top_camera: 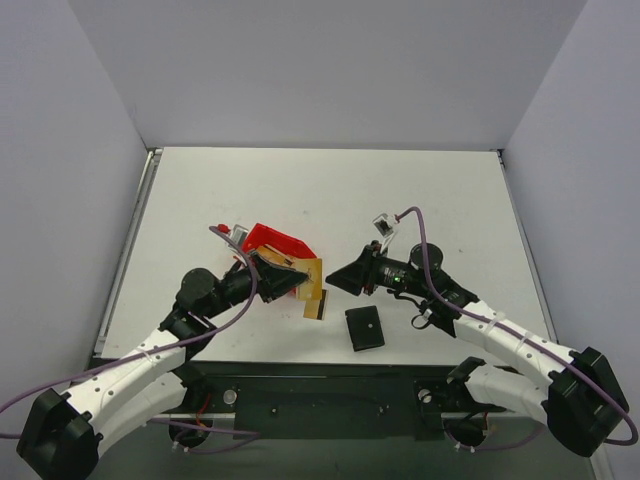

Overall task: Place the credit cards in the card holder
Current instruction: Pick up the credit card at the corner of the board.

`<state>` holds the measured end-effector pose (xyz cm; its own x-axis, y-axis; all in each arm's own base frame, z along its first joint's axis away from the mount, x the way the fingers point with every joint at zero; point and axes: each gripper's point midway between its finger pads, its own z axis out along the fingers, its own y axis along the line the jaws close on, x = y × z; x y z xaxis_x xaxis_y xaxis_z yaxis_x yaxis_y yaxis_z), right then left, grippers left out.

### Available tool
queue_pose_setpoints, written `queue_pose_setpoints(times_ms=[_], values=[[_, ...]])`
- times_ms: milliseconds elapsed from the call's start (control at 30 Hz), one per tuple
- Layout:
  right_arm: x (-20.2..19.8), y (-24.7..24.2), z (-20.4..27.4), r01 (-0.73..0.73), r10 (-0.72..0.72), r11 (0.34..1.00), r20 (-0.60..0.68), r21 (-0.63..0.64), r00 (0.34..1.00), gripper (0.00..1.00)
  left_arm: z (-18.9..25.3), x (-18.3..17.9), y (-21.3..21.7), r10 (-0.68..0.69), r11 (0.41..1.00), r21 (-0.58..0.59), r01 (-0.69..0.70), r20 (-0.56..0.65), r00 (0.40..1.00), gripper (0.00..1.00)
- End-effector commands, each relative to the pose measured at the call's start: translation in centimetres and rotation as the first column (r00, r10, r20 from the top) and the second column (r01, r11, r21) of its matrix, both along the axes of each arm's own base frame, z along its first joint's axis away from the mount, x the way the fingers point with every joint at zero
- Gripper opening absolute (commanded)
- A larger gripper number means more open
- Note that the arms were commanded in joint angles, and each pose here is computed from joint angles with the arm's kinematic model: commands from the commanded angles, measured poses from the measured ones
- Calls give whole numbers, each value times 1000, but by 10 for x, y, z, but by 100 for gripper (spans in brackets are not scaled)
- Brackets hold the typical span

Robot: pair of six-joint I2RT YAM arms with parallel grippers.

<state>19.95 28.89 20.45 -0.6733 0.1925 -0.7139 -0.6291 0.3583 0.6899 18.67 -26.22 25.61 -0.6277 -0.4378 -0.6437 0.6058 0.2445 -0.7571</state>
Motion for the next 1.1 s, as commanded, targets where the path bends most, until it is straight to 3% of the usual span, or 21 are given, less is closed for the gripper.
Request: queue_pose_setpoints(times_ms=[0,167,1067], values=[[1,5,38,-29,17,994,117,109,993,35,21,3,0,7,999,-52,-5,38,999,0],[-4,6,48,-56,33,984,135,169,990,36,21,4,0,18,998,-59,-16,32,999,0],[-16,20,56,-128,106,973,121,193,987,34,38,4,-9,-34,993,-108,39,48,998,0]])
